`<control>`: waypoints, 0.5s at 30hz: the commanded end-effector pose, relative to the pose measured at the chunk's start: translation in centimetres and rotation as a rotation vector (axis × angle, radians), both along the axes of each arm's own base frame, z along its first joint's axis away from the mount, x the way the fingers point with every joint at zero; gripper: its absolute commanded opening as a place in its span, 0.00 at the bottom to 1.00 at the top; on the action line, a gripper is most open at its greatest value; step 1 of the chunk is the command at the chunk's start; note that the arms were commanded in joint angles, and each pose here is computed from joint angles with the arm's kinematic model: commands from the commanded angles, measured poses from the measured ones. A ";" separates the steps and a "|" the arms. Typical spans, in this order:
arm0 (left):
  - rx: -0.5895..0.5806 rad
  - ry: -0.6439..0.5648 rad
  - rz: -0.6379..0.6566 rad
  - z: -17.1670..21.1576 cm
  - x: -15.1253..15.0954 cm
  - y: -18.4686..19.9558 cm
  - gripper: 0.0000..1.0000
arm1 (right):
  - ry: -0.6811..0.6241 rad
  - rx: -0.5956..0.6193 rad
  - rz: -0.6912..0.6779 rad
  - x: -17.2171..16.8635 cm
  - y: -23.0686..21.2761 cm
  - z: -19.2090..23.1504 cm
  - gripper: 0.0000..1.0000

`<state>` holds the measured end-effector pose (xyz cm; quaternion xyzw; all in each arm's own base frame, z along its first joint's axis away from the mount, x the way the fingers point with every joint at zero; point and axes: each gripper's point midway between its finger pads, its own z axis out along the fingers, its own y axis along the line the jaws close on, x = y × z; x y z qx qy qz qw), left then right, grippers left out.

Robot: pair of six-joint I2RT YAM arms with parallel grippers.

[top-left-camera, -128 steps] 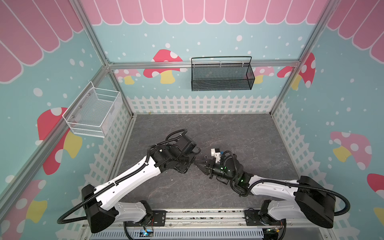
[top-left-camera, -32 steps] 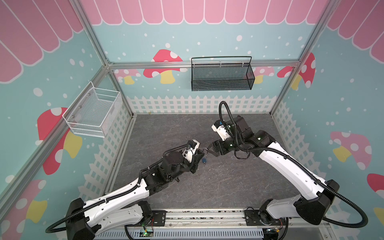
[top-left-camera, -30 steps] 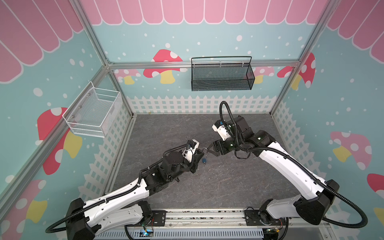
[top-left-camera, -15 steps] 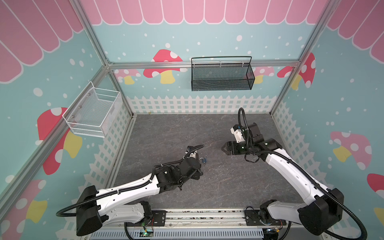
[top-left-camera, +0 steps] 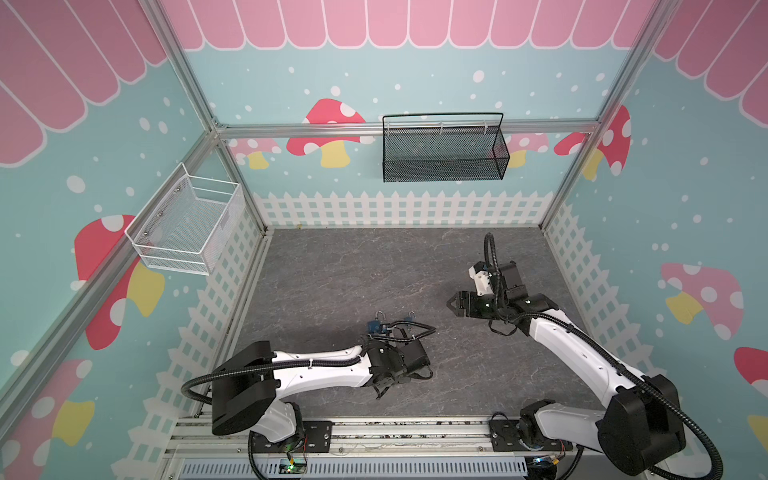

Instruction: Unlock with the key

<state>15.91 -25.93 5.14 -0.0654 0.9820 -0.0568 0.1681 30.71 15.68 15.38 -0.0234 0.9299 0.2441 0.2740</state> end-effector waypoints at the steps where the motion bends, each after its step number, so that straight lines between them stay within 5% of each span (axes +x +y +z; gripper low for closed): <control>1: -0.008 -0.013 0.085 0.2 0.9 -0.4 0.00 | -0.030 0.028 -0.014 0.6 -0.1 0.4 0.84; 10: 0.025 0.052 0.087 -2.6 1.4 -1.3 0.00 | -0.013 0.020 -0.031 0.9 -0.9 -0.6 0.84; 15: 0.033 0.072 0.066 -2.9 1.4 -1.2 0.34 | -0.028 0.003 -0.041 1.1 -1.5 -0.6 0.84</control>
